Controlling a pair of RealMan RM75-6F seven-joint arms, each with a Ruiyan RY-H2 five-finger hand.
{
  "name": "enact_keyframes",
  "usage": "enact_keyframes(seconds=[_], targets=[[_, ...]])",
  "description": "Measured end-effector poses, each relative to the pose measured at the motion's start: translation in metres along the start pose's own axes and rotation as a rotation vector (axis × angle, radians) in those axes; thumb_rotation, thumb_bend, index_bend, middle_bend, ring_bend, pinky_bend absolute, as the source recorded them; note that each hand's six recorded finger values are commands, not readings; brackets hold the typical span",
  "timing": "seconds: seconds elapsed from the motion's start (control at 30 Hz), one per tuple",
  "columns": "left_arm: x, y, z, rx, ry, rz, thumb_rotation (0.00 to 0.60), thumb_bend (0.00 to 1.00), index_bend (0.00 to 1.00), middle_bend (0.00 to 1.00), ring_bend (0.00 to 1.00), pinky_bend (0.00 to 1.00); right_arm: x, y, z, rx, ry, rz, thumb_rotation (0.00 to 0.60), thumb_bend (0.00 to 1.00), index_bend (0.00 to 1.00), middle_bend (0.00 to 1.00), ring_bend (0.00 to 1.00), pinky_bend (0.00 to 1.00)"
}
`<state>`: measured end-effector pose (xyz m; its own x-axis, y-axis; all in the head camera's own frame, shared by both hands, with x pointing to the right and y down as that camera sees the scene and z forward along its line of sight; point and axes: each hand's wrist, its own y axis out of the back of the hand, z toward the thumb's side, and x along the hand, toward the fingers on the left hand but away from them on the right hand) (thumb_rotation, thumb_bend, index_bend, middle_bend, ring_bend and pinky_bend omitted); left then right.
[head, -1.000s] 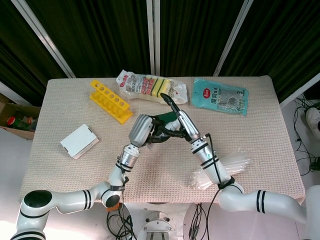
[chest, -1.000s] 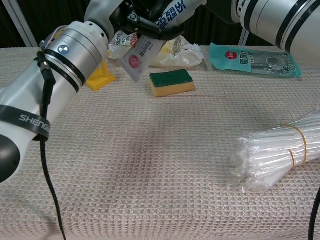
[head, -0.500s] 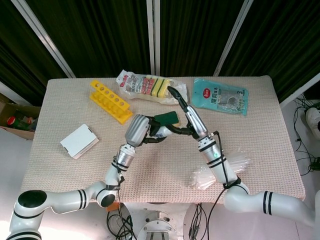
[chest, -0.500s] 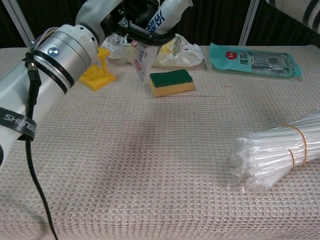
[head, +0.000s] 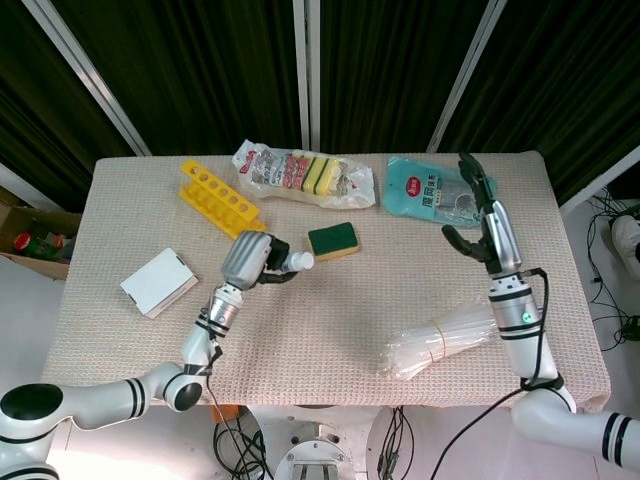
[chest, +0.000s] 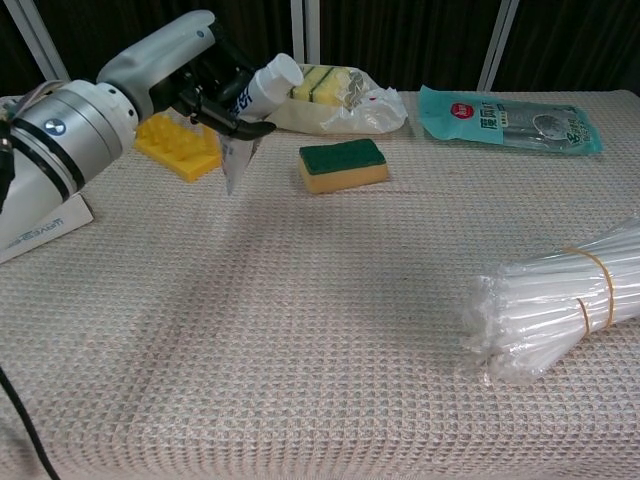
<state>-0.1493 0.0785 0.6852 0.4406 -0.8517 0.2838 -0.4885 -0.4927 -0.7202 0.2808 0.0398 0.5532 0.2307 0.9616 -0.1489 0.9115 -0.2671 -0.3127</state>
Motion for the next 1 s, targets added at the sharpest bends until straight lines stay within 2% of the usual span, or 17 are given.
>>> enact_keyframes(seconds=[0.03,0.07,0.1,0.2,0.3,0.5,0.67,0.8,0.93,1.0], targets=[[-0.001,-0.002,-0.002,0.012,0.003,-0.027,0.600,0.21,0.07,0.18,0.19,0.33,0.003,0.004,-0.003,0.001,-0.007,-0.009,0.213,0.00,0.00,0.00,0.00,0.00],[-0.002,-0.004,-0.004,0.022,0.006,-0.054,0.596,0.14,0.00,0.04,0.08,0.22,0.007,0.010,-0.008,0.001,-0.017,-0.019,0.213,0.00,0.00,0.00,0.00,0.00],[-0.003,-0.005,-0.006,0.031,0.010,-0.079,0.575,0.10,0.00,0.00,0.05,0.18,0.009,0.013,-0.010,0.001,-0.023,-0.026,0.212,0.00,0.00,0.00,0.00,0.00],[-0.006,-0.011,-0.011,0.050,0.025,-0.130,0.444,0.02,0.00,0.00,0.04,0.15,0.017,0.023,-0.021,0.004,-0.047,-0.045,0.213,0.00,0.00,0.00,0.00,0.00],[-0.008,-0.002,-0.015,0.057,0.041,-0.097,0.381,0.00,0.00,0.00,0.04,0.15,0.025,0.030,-0.029,0.016,-0.065,-0.061,0.212,0.00,0.00,0.00,0.00,0.00],[-0.027,0.050,-0.033,0.108,0.082,0.053,0.381,0.00,0.00,0.00,0.04,0.15,0.046,0.045,-0.046,0.102,-0.101,-0.092,0.211,0.00,0.00,0.00,0.00,0.00],[-0.073,0.099,-0.067,0.214,0.168,0.137,0.380,0.00,0.00,0.00,0.04,0.14,0.071,0.059,-0.063,0.268,-0.147,-0.111,0.213,0.00,0.00,0.00,0.00,0.00],[-0.129,0.121,-0.097,0.292,0.267,0.151,0.383,0.00,0.00,0.00,0.04,0.14,0.101,0.074,-0.080,0.455,-0.212,-0.134,0.208,0.00,0.00,0.00,0.00,0.00],[-0.193,0.125,-0.122,0.351,0.369,0.110,0.383,0.00,0.00,0.00,0.04,0.14,0.139,0.093,-0.096,0.638,-0.305,-0.167,0.211,0.00,0.00,0.00,0.00,0.00],[-0.215,0.126,-0.129,0.367,0.400,0.098,0.384,0.00,0.00,0.00,0.04,0.14,0.160,0.103,-0.102,0.714,-0.354,-0.185,0.211,0.00,0.00,0.00,0.00,0.00]])
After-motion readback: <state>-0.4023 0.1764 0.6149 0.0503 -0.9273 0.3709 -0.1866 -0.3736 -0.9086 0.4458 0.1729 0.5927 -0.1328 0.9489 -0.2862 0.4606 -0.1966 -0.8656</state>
